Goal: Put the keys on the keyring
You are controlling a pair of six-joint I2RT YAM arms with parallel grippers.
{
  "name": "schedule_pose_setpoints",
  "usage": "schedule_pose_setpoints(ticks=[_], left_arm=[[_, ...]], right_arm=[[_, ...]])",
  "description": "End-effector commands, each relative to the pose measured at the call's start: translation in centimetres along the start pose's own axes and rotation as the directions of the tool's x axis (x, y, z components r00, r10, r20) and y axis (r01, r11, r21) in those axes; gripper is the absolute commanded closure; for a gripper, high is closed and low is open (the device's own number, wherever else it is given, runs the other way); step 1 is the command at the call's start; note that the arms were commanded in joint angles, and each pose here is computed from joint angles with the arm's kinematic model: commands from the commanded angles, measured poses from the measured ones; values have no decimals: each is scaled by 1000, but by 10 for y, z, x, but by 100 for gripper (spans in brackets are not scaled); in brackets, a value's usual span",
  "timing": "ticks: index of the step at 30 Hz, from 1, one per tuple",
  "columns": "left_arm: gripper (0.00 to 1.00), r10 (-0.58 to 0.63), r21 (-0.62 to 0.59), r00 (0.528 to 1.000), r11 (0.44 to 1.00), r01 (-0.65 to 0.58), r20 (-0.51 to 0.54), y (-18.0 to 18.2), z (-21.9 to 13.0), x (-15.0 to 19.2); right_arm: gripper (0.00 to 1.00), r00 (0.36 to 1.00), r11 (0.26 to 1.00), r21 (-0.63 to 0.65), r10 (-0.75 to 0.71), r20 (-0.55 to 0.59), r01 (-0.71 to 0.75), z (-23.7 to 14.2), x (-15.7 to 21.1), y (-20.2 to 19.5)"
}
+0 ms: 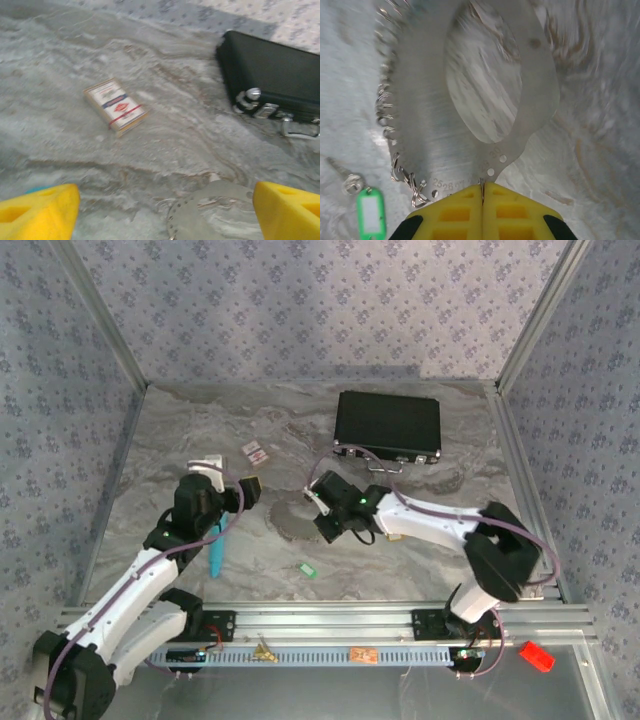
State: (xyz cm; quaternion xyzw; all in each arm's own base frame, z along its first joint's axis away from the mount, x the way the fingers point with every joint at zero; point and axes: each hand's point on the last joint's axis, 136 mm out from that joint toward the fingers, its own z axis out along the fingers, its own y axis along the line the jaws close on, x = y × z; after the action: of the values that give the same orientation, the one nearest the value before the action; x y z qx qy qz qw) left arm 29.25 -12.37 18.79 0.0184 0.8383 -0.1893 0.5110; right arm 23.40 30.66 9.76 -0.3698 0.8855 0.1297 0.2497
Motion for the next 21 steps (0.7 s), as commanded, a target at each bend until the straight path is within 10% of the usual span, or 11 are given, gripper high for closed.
schedule_pose_setpoints(ticks=[1,10,21], left_arm=[[17,190,114,977,973,-200,93,-39,-3,-32],[39,602,412,791,698,-587,107,-101,-9,6],[62,694,596,681,452,-664,232,-140,-11,47]], right_arm=[[100,974,992,-14,-117,192,122,-24,-34,0],[100,891,954,-184,-137,432,236,-69,-70,-2],[100,850,870,-336,-157,503,360,-94,-75,18]])
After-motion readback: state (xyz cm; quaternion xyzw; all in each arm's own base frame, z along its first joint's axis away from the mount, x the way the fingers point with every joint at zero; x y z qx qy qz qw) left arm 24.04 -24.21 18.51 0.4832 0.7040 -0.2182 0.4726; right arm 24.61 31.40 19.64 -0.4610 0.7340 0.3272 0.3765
